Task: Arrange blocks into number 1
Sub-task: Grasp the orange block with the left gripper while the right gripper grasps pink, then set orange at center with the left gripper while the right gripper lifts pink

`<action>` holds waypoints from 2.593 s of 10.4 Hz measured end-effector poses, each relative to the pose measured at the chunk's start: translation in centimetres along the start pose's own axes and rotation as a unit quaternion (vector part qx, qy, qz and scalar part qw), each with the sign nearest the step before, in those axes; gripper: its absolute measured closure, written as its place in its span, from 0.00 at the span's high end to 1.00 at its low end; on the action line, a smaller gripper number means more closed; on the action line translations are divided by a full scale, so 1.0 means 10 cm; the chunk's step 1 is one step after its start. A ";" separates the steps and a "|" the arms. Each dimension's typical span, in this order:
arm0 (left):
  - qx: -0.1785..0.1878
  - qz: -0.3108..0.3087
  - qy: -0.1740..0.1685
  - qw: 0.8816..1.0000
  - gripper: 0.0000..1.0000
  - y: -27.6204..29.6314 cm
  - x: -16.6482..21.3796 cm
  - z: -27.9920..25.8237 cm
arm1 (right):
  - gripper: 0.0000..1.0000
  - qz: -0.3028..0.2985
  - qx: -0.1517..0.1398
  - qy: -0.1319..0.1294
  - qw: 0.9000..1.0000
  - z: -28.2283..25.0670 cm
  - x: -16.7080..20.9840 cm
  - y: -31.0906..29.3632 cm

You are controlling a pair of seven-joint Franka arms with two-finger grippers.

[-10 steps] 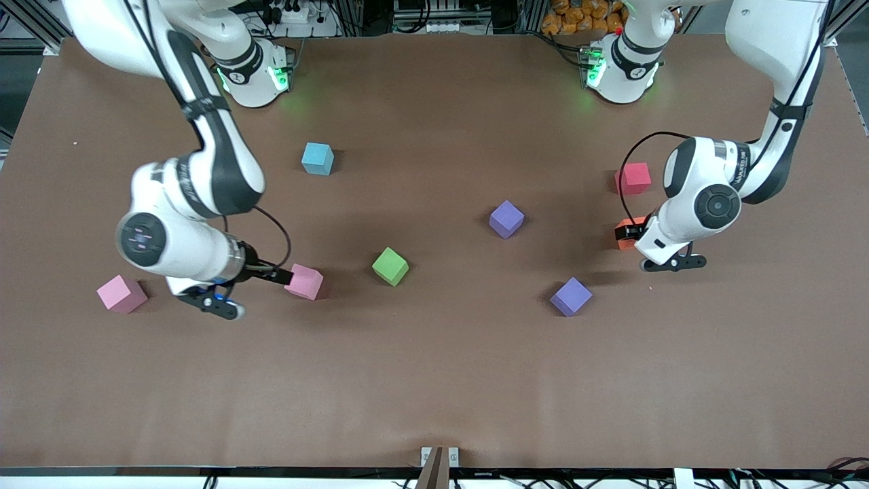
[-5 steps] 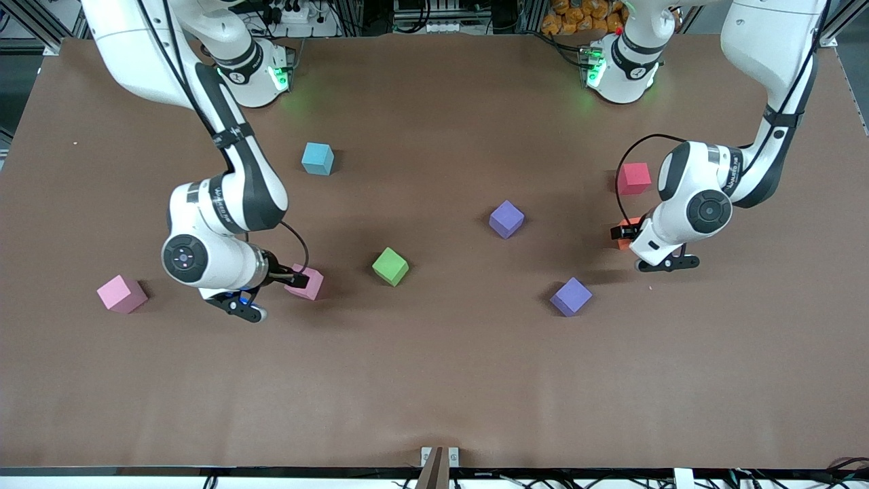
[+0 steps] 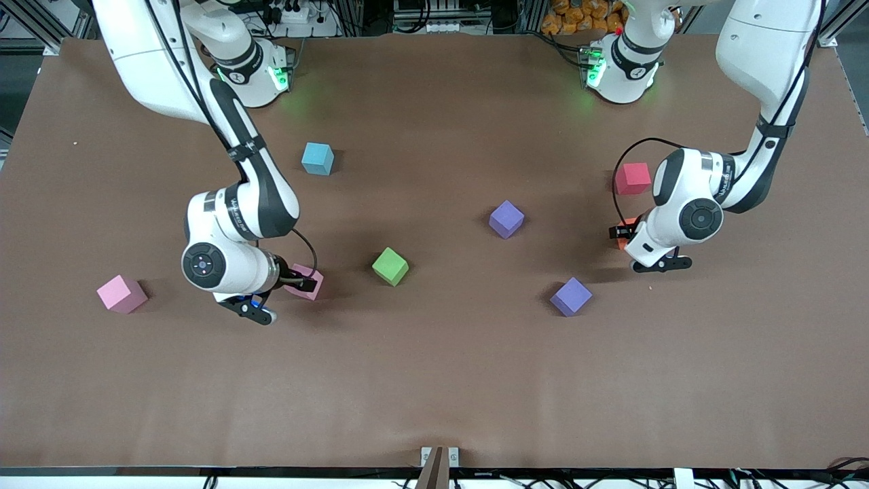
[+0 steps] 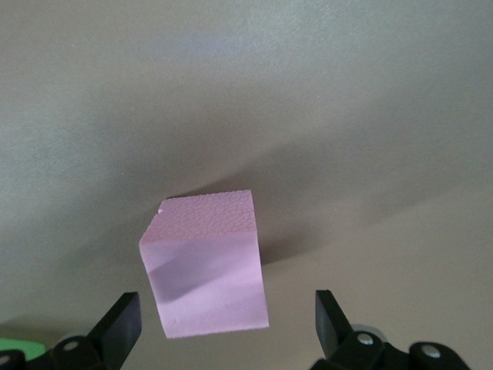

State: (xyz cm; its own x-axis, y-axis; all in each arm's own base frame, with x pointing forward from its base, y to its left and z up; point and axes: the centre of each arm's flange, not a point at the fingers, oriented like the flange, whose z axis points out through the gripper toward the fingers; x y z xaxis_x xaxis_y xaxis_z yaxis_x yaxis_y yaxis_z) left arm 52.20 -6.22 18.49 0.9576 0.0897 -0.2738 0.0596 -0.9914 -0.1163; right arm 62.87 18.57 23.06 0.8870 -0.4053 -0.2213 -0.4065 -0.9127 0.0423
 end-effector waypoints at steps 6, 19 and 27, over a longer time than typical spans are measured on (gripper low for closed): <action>0.010 -0.019 0.026 0.999 0.65 0.28 -0.13 -0.70 | 0.99 0.003 -0.006 0.001 1.000 0.23 -0.03 -0.11; -0.046 -0.070 0.019 0.996 0.64 4.76 -2.38 -0.72 | 0.61 -0.050 0.024 0.040 0.998 -0.47 -0.06 -0.07; -0.011 -0.011 0.046 0.999 0.64 5.77 -3.28 0.15 | 0.63 -0.108 0.046 0.063 0.991 -1.21 -0.50 0.40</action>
State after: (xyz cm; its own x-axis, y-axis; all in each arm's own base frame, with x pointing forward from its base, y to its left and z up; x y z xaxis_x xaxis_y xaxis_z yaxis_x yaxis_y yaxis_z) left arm 23.85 -66.26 19.30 0.9780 0.1025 -0.1817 0.0854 -0.9914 -0.0995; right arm 59.47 16.33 36.15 0.9733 -0.2103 -0.0922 -0.2180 -0.9724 -0.0829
